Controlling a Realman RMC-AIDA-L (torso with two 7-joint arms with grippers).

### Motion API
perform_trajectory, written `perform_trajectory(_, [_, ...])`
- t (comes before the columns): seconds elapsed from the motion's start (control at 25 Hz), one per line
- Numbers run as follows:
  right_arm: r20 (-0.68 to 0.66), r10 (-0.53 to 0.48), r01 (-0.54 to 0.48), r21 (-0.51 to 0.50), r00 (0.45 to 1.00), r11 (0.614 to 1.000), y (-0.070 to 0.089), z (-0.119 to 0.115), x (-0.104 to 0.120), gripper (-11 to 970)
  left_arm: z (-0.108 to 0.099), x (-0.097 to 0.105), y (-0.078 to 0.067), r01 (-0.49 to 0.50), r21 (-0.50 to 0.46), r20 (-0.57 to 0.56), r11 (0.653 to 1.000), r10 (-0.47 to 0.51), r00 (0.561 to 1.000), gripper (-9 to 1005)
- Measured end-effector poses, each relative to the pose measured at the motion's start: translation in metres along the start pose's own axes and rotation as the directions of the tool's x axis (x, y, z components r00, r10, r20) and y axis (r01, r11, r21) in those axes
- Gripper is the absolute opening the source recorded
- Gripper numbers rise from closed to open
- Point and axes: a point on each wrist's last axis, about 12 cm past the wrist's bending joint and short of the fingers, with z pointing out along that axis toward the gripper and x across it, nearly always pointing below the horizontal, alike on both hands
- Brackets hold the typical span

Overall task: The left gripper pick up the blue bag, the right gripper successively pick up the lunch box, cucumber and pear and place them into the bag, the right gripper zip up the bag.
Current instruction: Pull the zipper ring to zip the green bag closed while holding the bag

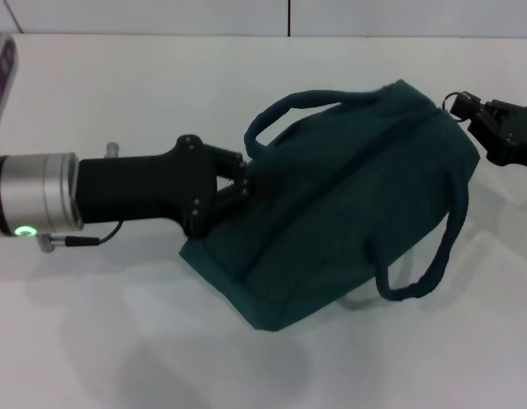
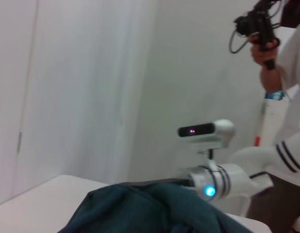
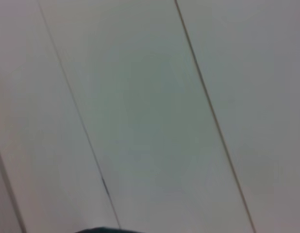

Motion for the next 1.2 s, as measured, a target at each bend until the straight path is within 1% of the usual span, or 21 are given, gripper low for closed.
perform_trajectory(0.16, [0.011,0.001,0.0,-0.019,1.0,1.0,0.002,0.0,-0.001,98,-0.002,-0.003,0.005,0.026,-0.065,0.053,0.998,-0.022,0.998,49])
perform_trajectory(0.32, [0.01,-0.002,0.002,-0.018,1.0,1.0,0.002,0.0,-0.001,99,-0.017,-0.009,0.009,0.052,-0.13,0.121,0.99,-0.036,0.992,160])
perform_trajectory(0.48, [0.011,-0.012,0.012,-0.013,1.0,1.0,0.002,-0.001,0.0,99,-0.035,-0.015,0.012,0.051,-0.199,0.172,0.979,-0.016,0.985,279])
perform_trajectory(0.56, [0.012,-0.012,0.013,-0.012,1.0,1.0,0.002,-0.001,0.0,100,-0.039,-0.018,0.014,0.061,-0.211,0.18,0.976,-0.023,0.983,343])
perform_trajectory(0.6, [0.012,-0.013,0.013,-0.013,1.0,1.0,0.002,-0.001,0.0,100,-0.04,-0.023,0.016,0.077,-0.203,0.176,0.976,-0.041,0.984,375])
perform_trajectory(0.68, [0.011,-0.014,0.014,-0.016,1.0,1.0,0.002,0.0,0.0,100,-0.035,-0.032,0.02,0.113,-0.172,0.143,0.979,-0.089,0.986,432])
perform_trajectory(0.72, [0.011,-0.015,0.015,-0.017,1.0,1.0,0.002,0.0,0.0,100,-0.035,-0.032,0.02,0.113,-0.172,0.143,0.979,-0.089,0.986,457])
perform_trajectory(0.76, [0.011,-0.017,0.017,-0.019,1.0,1.0,0.002,0.001,-0.001,101,-0.03,-0.038,0.023,0.135,-0.151,0.107,0.979,-0.119,0.987,481])
perform_trajectory(0.8, [0.011,-0.017,0.017,-0.02,1.0,1.0,0.002,0.001,-0.001,101,-0.02,-0.047,0.027,0.159,-0.124,0.052,0.979,-0.154,0.987,506])
perform_trajectory(0.84, [0.011,-0.018,0.018,-0.021,1.0,1.0,0.003,0.001,-0.001,101,-0.014,-0.052,0.03,0.171,-0.11,0.02,0.979,-0.169,0.985,531])
perform_trajectory(0.88, [0.012,-0.018,0.018,-0.022,1.0,1.0,0.003,0.002,-0.001,101,-0.002,-0.063,0.034,0.195,-0.09,-0.041,0.977,-0.2,0.979,531])
perform_trajectory(0.96, [0.012,-0.018,0.018,-0.022,1.0,1.0,0.003,0.002,-0.001,102,0.017,-0.079,0.042,0.24,-0.073,-0.12,0.968,-0.247,0.961,530])
perform_trajectory(1.0, [0.012,-0.018,0.019,-0.022,1.0,1.0,0.003,0.002,-0.001,102,0.031,-0.092,0.047,0.268,-0.065,-0.172,0.961,-0.275,0.946,530])
perform_trajectory(1.04, [0.012,-0.018,0.018,-0.022,1.0,1.0,0.003,0.001,-0.001,102,0.034,-0.095,0.048,0.273,-0.064,-0.184,0.96,-0.28,0.942,530])
perform_trajectory(1.12, [0.012,-0.017,0.017,-0.022,1.0,1.0,0.003,0.0,0.0,102,0.05,-0.11,0.053,0.288,-0.061,-0.24,0.956,-0.294,0.925,529])
perform_trajectory(1.16, [0.012,-0.016,0.016,-0.022,1.0,1.0,0.003,0.0,0.0,102,0.05,-0.11,0.053,0.288,-0.061,-0.24,0.956,-0.294,0.925,529])
perform_trajectory(1.2, [0.013,-0.016,0.016,-0.023,1.0,1.0,0.003,0.0,0.0,103,0.057,-0.117,0.055,0.294,-0.066,-0.27,0.953,-0.301,0.914,529])
